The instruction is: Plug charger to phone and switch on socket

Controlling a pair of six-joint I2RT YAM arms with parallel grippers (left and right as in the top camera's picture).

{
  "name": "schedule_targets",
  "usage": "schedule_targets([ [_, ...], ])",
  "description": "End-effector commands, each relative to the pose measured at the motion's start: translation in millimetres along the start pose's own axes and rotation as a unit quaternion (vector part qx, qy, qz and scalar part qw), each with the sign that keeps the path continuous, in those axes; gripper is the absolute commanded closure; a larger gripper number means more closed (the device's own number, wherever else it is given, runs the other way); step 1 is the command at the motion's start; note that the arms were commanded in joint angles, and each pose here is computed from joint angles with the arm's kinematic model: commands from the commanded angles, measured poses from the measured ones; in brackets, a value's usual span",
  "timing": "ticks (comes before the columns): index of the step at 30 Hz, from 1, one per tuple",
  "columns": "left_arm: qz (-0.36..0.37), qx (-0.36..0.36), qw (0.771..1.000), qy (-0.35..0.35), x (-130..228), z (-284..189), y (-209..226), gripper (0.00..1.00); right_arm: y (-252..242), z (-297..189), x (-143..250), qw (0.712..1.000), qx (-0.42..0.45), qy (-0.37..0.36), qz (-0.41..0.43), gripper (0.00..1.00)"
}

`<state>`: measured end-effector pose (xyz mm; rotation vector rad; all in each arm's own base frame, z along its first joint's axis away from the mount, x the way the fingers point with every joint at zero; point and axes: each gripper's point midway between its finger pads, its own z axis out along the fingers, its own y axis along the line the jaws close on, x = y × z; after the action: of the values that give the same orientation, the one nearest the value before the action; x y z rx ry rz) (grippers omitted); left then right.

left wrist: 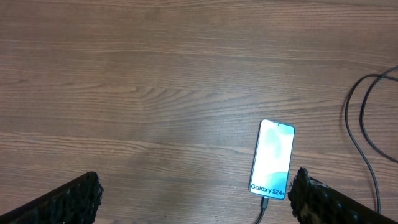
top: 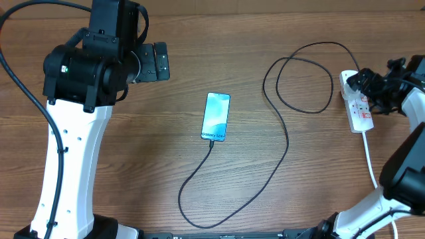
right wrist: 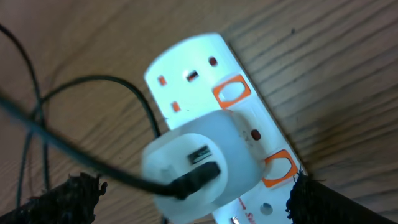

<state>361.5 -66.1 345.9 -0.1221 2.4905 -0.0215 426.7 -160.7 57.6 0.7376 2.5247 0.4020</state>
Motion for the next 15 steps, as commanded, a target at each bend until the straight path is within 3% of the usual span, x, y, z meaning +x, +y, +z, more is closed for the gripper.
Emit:
schedule_targets([
  [1, 0.011, -0.007, 1.000, -0.001, -1.2, 2.0, 0.8, 0.00, 0.7, 11.3, 9.3, 1.000, -0.009, 0.018, 0.000, 0.00],
  [15, 0.011, -0.007, 1.000, -0.001, -1.2, 2.0, 0.8, 0.00, 7.3, 11.1, 0.8, 0.999, -0.026, 0.001, -0.033, 0.00],
])
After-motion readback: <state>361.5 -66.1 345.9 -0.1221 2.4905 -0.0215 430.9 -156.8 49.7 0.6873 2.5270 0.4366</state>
